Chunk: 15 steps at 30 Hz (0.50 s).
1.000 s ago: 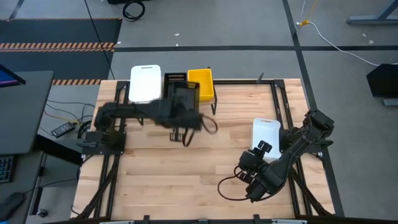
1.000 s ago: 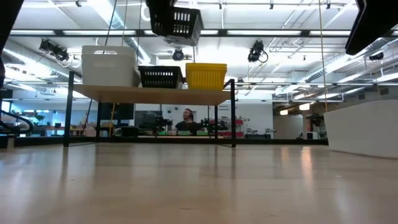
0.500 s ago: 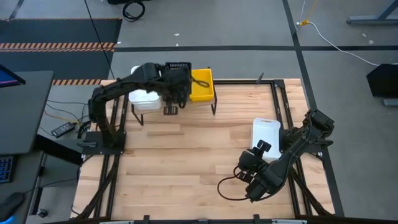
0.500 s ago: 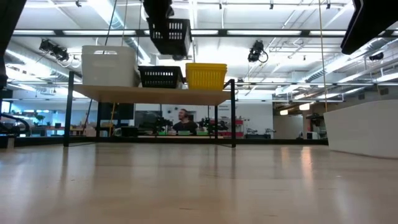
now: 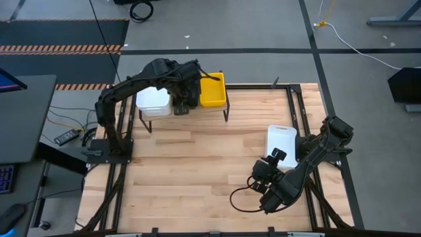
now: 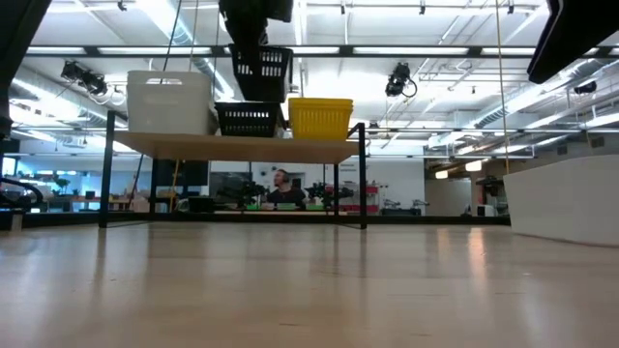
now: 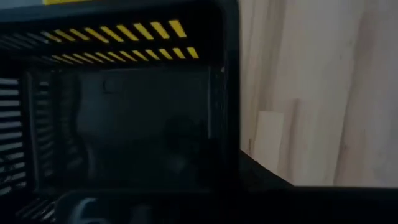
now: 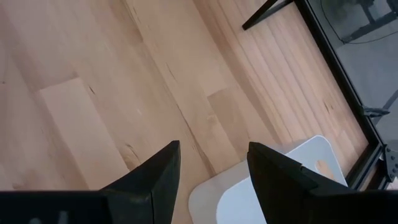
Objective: Stack baskets on shelf by color
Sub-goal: Stack the black bin on top of the other black bin on the shelf
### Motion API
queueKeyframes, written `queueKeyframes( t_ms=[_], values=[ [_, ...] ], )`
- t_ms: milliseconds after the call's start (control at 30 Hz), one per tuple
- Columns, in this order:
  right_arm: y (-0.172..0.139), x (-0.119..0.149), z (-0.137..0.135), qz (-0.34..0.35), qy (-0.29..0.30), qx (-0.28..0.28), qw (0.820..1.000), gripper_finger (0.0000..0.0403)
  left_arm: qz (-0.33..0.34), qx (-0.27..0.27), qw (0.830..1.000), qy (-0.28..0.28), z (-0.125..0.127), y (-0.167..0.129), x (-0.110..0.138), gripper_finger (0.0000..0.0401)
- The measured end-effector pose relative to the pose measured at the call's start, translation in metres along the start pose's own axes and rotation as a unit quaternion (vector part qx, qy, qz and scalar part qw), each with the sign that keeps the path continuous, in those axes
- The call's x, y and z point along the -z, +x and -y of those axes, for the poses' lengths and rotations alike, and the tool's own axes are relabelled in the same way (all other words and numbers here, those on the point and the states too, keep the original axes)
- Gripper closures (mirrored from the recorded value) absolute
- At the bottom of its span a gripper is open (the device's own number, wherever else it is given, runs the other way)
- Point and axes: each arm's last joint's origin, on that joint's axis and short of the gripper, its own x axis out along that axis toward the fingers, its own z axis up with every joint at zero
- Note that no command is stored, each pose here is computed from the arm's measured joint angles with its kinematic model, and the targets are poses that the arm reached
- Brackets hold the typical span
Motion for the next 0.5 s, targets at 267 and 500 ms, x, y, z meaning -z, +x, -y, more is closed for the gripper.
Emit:
queueKeyframes(
  t_ms=[267,500],
  values=[
    [-0.0002,-0.0001,-0.0013,0.002,0.004,-0.006,1.0,0.0211,0.003,0.028,1.0,0.001,0.0017,0.0088,-0.0056,0.0393],
    [-0.0005,0.0001,-0.0018,0.002,0.005,-0.007,1.0,0.0211,-0.005,0.03,1.0,-0.006,-0.0009,0.0091,-0.003,0.0393]
  ],
)
